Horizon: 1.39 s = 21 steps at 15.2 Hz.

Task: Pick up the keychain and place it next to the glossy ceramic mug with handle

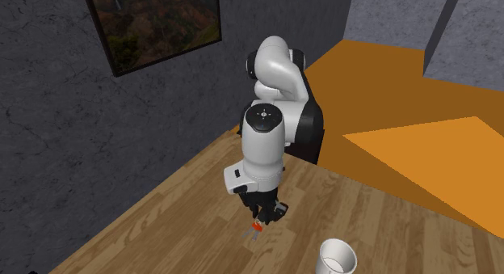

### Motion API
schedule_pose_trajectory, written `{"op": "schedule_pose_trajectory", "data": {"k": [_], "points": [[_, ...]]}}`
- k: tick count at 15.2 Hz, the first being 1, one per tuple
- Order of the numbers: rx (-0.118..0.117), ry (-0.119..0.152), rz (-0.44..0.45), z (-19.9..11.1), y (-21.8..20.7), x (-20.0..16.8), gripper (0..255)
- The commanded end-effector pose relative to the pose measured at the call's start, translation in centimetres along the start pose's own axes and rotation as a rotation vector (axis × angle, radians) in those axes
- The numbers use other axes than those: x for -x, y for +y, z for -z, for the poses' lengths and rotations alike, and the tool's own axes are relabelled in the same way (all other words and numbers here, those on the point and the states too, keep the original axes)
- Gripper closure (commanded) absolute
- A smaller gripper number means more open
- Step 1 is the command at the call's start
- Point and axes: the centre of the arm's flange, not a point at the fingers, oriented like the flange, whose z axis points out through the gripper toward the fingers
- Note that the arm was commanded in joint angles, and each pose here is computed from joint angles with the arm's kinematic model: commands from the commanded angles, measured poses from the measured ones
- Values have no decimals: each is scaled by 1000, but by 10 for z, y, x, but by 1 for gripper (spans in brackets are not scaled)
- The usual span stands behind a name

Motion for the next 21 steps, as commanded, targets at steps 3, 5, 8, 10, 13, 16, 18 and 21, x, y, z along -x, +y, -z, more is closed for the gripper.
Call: {"op": "schedule_pose_trajectory", "data": {"k": [3,5,8,10,13,16,18,21], "points": [[0,0,0,-20,0,-1,255],[0,0,0,-31,0,-1,255],[0,0,0,-47,0,-2,255],[0,0,0,-57,0,-2,255],[0,0,0,-73,0,-3,255],[0,0,0,-92,-1,-4,255],[0,0,0,-92,-1,-4,255],[0,0,0,-92,-1,-4,255]]}}
